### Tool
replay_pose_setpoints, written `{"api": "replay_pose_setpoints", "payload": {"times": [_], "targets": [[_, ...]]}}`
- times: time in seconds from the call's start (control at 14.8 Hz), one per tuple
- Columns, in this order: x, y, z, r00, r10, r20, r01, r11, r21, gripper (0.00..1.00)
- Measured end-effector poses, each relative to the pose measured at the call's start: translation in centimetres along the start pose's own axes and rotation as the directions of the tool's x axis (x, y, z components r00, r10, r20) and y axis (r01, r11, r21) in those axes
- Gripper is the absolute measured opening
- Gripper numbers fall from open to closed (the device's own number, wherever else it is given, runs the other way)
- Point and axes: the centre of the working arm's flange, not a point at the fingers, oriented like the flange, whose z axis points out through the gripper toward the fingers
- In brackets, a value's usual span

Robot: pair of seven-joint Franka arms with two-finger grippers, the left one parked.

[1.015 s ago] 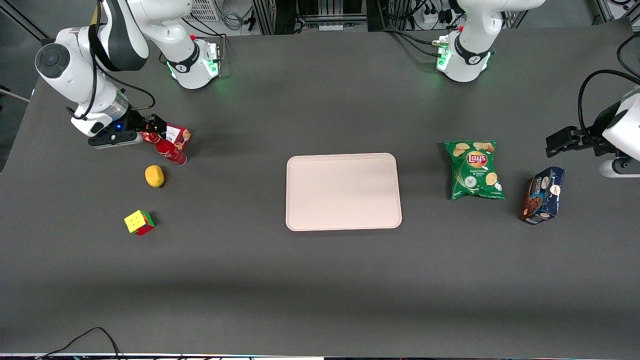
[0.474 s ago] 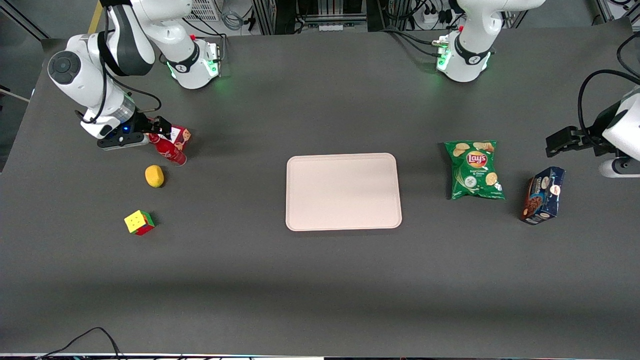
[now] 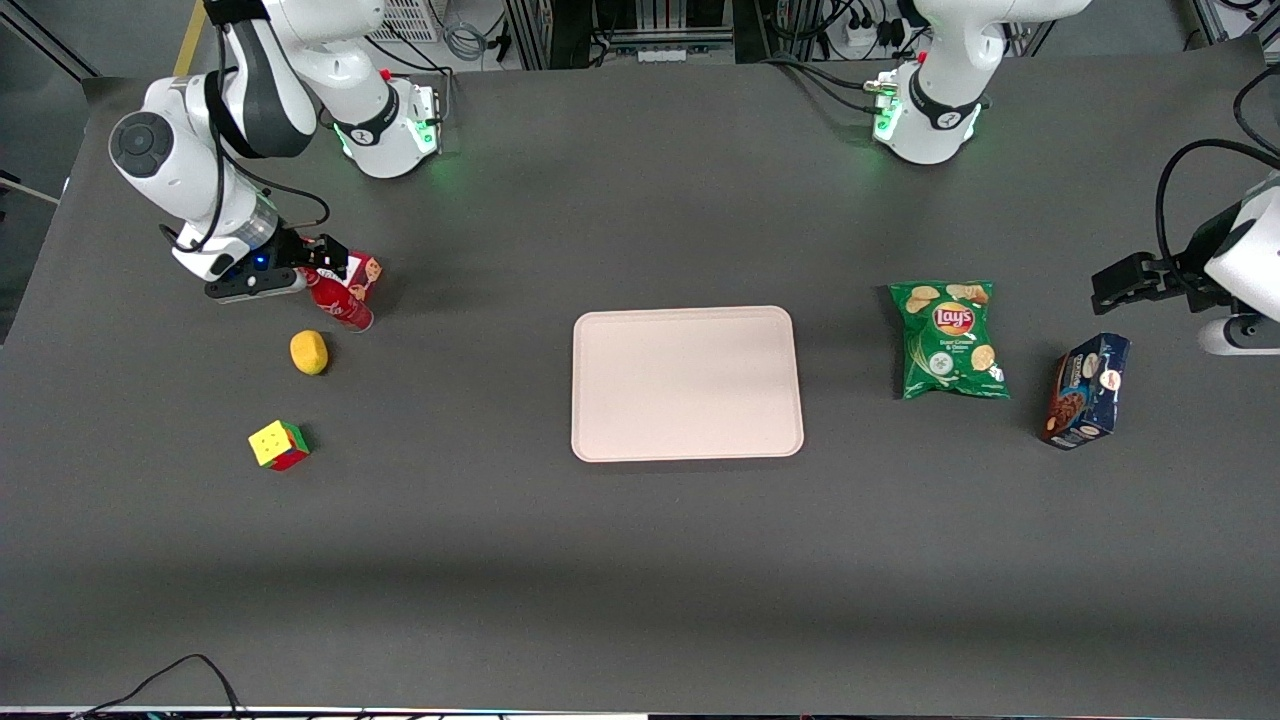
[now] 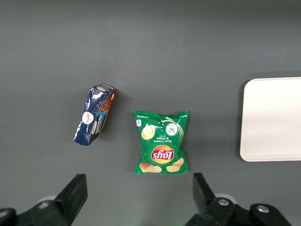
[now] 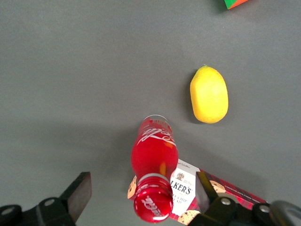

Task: Place coke bottle on tray
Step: 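Lower the open right gripper around the bottle and close on it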

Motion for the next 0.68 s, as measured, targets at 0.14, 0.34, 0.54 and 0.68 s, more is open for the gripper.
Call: {"api": "replay_pose_setpoints", "payload": {"times": [0.14, 0.34, 0.54, 0.68], "targets": [[-0.04, -0.01, 0.16, 1.000, -0.004, 0.004, 0.004, 1.000, 0.000, 0.88], [-0.09, 0.05, 0.29, 1.000, -0.009, 0.007, 0.009, 1.000, 0.000, 0.72], [-0.17, 0.39, 0.52, 1.000, -0.005, 0.012, 0.005, 1.000, 0.000, 0.41], [-0.16, 0.54, 0.49, 1.000, -0.005, 0.011, 0.005, 1.000, -0.002, 0.33]]}}
